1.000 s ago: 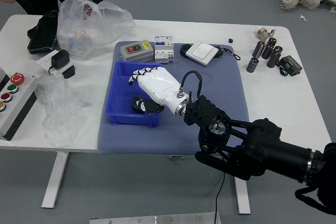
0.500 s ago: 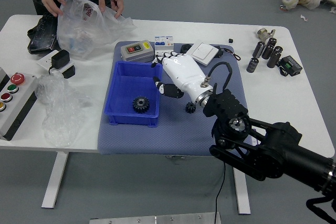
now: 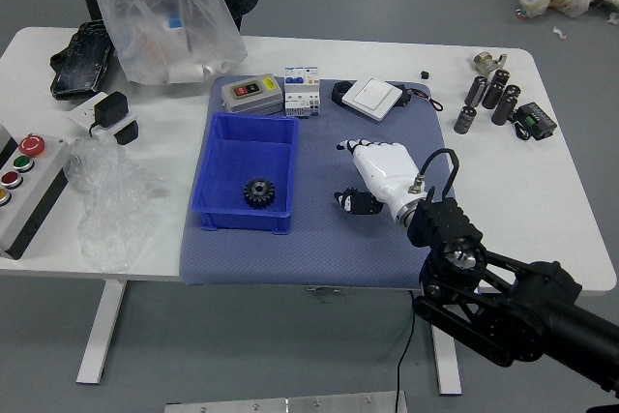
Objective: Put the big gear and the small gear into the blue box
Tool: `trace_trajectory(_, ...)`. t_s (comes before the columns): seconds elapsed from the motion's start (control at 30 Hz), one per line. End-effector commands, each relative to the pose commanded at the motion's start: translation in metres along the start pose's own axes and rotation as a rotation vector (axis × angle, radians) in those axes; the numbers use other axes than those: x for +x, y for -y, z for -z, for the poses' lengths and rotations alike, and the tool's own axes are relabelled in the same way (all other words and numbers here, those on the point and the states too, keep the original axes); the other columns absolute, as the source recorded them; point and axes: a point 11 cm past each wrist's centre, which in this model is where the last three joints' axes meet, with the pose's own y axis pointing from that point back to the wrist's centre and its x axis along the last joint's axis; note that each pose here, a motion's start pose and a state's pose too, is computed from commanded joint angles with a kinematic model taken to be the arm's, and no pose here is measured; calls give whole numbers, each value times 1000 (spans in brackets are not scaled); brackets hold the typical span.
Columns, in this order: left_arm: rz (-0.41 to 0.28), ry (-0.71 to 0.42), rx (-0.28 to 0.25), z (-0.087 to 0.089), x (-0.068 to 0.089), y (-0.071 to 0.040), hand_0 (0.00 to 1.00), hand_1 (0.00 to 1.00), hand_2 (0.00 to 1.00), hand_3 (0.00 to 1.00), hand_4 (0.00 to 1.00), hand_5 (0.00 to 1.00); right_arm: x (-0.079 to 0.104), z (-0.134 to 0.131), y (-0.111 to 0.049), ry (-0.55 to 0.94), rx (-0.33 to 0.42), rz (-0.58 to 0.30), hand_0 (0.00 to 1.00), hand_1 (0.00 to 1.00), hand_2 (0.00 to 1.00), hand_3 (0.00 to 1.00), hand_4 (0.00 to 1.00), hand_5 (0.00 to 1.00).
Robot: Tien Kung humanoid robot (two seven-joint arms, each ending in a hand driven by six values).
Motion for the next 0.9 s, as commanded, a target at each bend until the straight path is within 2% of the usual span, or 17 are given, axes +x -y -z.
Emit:
trace_trajectory(0.37, -1, 0, 7, 3, 0, 0, 640, 636, 603, 653, 629, 303, -15, 0, -5, -5, -3, 54, 452, 661, 845, 888, 849, 248)
trace_trajectory(0.4, -1, 0, 7, 3, 0, 0, 640, 636, 603, 653, 629, 303, -16, 0, -5, -5, -4, 57, 416, 553, 637, 659, 606, 180)
trace_trajectory(0.57, -1, 1, 6, 2, 0, 0, 640, 636, 603, 653, 629, 303, -22, -2, -5, 6, -5, 73, 416, 553, 637, 659, 606, 180)
trace_trajectory(0.6, -1, 2, 6, 2, 0, 0, 640, 636, 603, 653, 629, 303, -23, -2, -5, 8, -5, 74, 387, 445, 510, 584, 524, 91)
trace_trajectory(0.77, 2, 4, 3, 2, -1, 0, 640, 636, 603, 653, 629, 303, -28, -4, -5, 18, -2, 84, 387, 445, 510, 584, 524, 91)
trace_trajectory(0.8, 2, 4, 3, 2, -1, 0, 640, 636, 603, 653, 629, 302, -28, -4, -5, 20, -2, 86, 389, 406, 459, 508, 535, 70)
trace_trajectory(0.9, 3, 5, 2, 2, -2, 0, 640, 636, 603, 653, 629, 302, -30, -4, -5, 26, -1, 86, 389, 406, 459, 508, 535, 70)
